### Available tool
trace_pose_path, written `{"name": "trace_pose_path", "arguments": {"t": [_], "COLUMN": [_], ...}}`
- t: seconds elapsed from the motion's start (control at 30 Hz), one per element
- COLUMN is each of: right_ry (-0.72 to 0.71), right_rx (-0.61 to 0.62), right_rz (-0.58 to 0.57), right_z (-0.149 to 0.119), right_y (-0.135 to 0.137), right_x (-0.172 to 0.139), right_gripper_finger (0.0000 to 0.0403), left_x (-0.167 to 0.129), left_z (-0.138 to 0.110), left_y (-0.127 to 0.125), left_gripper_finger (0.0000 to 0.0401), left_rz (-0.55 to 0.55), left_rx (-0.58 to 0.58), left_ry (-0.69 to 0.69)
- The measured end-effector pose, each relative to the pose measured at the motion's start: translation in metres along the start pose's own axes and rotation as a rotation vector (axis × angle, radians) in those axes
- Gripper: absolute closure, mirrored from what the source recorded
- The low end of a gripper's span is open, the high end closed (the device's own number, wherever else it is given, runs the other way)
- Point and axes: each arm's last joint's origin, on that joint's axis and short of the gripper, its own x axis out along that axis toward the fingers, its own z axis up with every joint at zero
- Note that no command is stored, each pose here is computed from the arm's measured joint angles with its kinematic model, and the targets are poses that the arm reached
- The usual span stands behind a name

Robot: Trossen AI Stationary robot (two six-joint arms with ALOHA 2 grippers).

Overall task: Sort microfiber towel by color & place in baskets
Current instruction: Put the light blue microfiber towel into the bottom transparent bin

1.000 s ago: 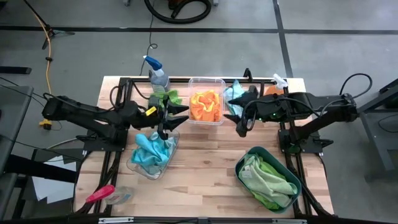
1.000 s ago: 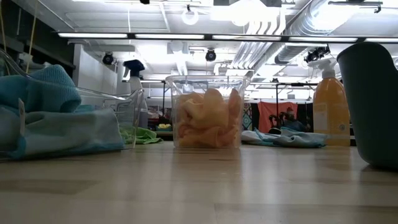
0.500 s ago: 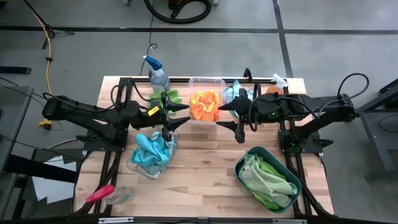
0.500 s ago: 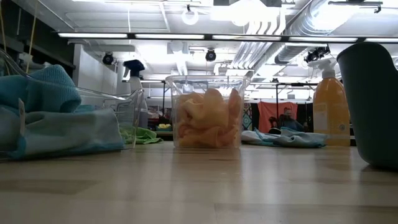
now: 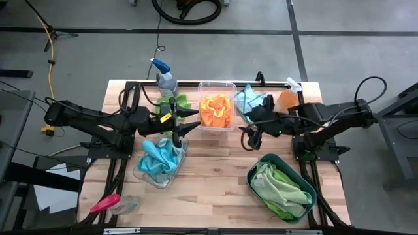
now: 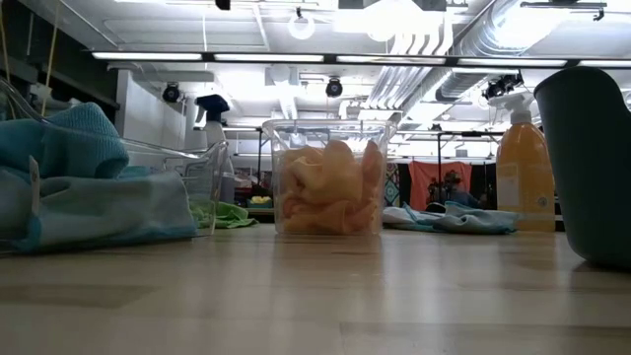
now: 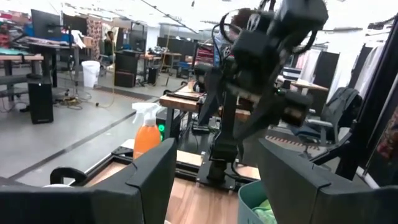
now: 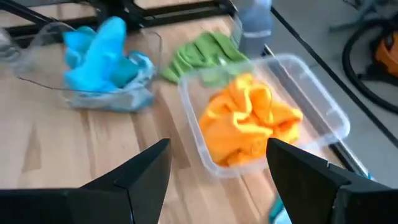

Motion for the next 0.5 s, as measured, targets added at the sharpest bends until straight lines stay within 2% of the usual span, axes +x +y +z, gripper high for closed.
{"name": "trace_pose_path", "arguments": {"t": [0.2, 0.37, 0.5], "right_ry": [0.061, 0.094, 0.15], "right_rx": [0.137, 0.375, 0.547], "right_rz": [-0.082, -0.163, -0.205], "right_z": [-0.046, -0.091, -0.114], "right_y": [-0.008, -0.026, -0.039], "right_x": [0.017, 0.022, 0.033], "right_gripper_finger": [0.0142, 0.0142, 0.0142], "left_x": [0.0, 0.0, 0.0], "left_z": [0.0, 0.0, 0.0], "left_y": [0.001, 0.003, 0.004], "left_gripper_finger": [0.0192, 0.0192, 0.0192], "left_rz": [0.026, 0.089, 0.152], "left_rx": [-0.001, -0.02, -0.034], "left_ry": [-0.004, -0.011, -0.016]}}
